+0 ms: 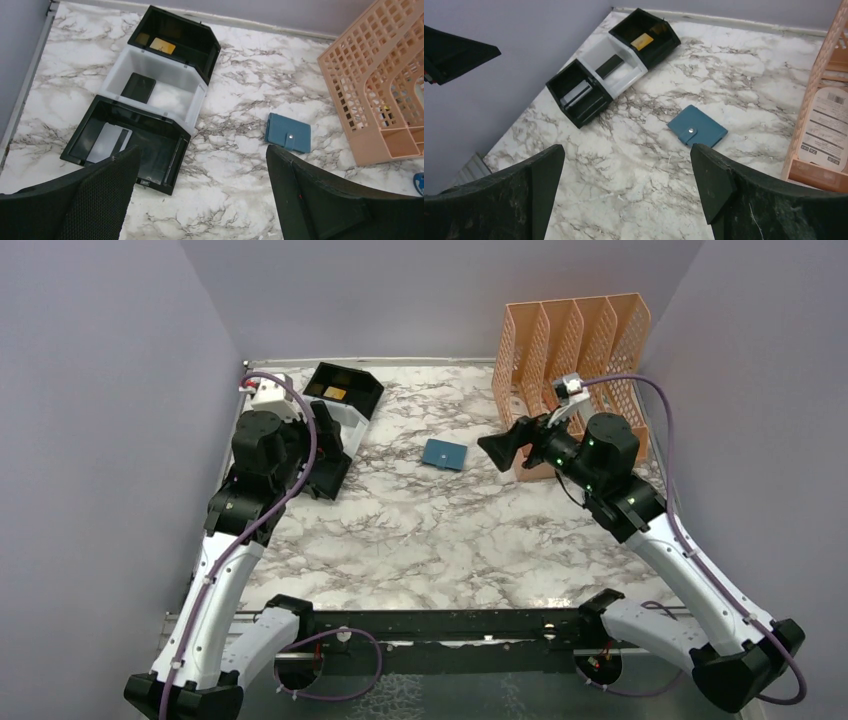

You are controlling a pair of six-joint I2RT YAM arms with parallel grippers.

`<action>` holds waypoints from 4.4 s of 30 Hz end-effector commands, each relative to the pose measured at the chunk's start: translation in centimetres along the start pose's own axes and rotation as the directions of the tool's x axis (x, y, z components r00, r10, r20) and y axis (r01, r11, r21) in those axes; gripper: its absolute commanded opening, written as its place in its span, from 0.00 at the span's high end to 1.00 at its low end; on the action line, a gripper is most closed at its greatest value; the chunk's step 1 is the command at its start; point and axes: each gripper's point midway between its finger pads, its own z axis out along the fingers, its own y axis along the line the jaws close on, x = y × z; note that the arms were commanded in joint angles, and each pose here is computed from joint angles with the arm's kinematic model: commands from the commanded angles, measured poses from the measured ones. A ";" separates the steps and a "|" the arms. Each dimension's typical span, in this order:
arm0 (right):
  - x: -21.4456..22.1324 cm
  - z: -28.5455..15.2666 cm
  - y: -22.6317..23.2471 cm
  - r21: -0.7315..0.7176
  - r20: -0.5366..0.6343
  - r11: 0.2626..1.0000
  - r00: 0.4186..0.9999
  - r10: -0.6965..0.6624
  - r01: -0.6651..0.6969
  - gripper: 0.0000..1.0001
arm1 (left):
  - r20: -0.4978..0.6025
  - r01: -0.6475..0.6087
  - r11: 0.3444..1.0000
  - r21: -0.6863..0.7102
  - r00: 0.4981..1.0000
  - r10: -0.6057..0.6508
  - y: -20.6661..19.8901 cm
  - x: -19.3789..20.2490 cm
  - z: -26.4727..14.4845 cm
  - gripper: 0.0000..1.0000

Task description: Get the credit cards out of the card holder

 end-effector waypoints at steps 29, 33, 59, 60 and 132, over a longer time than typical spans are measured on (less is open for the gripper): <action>13.9 19.1 -2.6 -0.064 -0.530 0.988 0.843 0.088 -0.144 0.03 | -0.144 0.204 0.950 -0.238 0.960 -0.242 4.3 8.5 -1.5 0.01; 15.1 21.1 -7.5 0.107 -0.560 0.994 0.827 0.042 0.022 0.09 | -0.142 0.208 0.947 -0.246 0.959 -0.247 4.7 9.3 -1.9 0.01; 26.1 17.5 -12.1 0.179 -0.777 0.975 0.627 0.057 0.133 0.26 | -0.164 0.243 0.935 -0.257 0.943 -0.290 4.7 10.9 -1.5 0.01; 26.6 16.6 -12.0 0.188 -0.775 0.975 0.627 0.074 0.118 0.27 | -0.166 0.244 0.936 -0.255 0.942 -0.291 4.6 11.0 -1.5 0.01; 20.6 1.7 -0.5 0.140 -0.547 0.971 0.803 0.238 -0.193 0.39 | -0.192 0.256 0.886 -0.386 0.917 -0.349 0.3 10.4 12.9 0.07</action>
